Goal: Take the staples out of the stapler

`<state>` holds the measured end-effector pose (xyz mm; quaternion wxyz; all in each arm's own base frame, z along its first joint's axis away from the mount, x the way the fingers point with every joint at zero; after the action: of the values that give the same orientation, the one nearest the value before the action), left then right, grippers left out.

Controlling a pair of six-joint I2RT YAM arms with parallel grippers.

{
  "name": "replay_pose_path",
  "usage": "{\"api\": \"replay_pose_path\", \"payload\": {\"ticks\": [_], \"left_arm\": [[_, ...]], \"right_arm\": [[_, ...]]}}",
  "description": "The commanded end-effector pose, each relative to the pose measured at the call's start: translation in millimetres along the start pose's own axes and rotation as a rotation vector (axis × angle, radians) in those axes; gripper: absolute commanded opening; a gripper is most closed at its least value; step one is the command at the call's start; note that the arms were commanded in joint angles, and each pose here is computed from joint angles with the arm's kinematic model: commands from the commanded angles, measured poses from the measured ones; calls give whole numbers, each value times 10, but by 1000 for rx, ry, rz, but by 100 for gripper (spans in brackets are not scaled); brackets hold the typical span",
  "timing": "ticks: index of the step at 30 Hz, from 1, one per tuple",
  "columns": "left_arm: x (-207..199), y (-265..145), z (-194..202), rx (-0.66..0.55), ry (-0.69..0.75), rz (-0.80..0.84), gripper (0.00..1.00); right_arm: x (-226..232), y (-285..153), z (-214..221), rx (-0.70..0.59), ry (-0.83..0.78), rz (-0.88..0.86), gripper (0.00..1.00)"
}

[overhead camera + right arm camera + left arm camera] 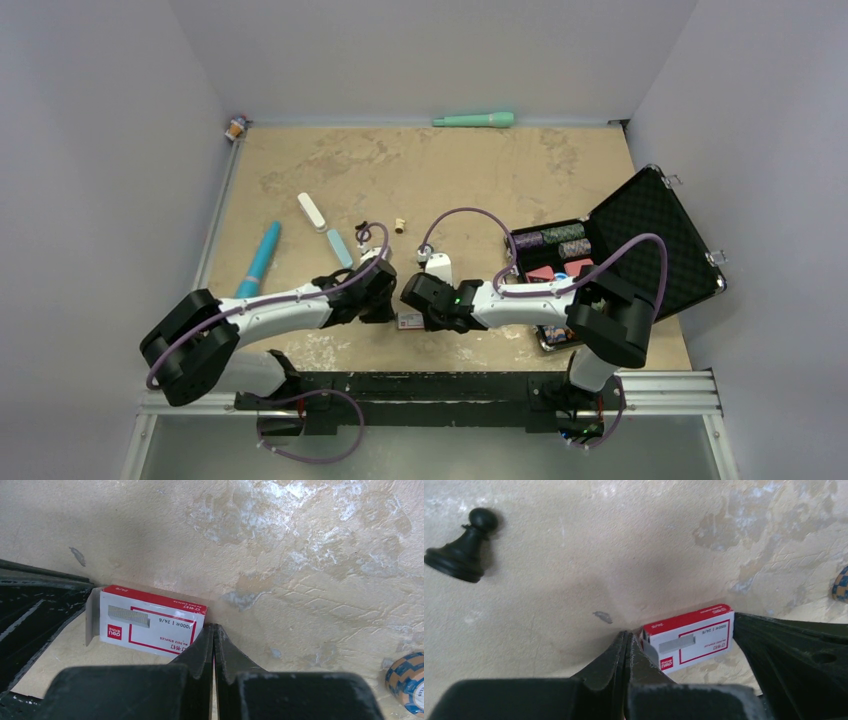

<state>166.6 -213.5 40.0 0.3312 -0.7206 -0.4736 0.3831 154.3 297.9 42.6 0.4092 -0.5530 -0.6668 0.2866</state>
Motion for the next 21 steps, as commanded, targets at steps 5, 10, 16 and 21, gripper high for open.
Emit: {"api": "replay_pose_path", "payload": {"ticks": [5, 10, 16, 21], "left_arm": [[202, -364, 37, 40, 35, -109, 7], [244, -722, -125, -24, 49, -134, 21], [257, -1181, -257, -116, 60, -96, 33], [290, -1622, -335, -205, 86, -49, 39]], "right_arm": [[24, -214, -154, -36, 13, 8, 0], [90, -459, -326, -73, 35, -28, 6], [133, -809, -553, -134, 78, -93, 34], [91, -1030, -667, -172, 95, -123, 38]]}}
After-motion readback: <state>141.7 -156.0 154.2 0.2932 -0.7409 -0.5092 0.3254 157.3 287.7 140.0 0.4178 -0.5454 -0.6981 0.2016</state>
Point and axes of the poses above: each gripper's point midway between its finger pads, its own y axis out along the fingers, its own x axis along the line the jaws close on, z = x × y, the point moved 3 cm from there along -y, back along the fingers, and after that the axes turned 12 degrees about y, right-handed, at the moved point
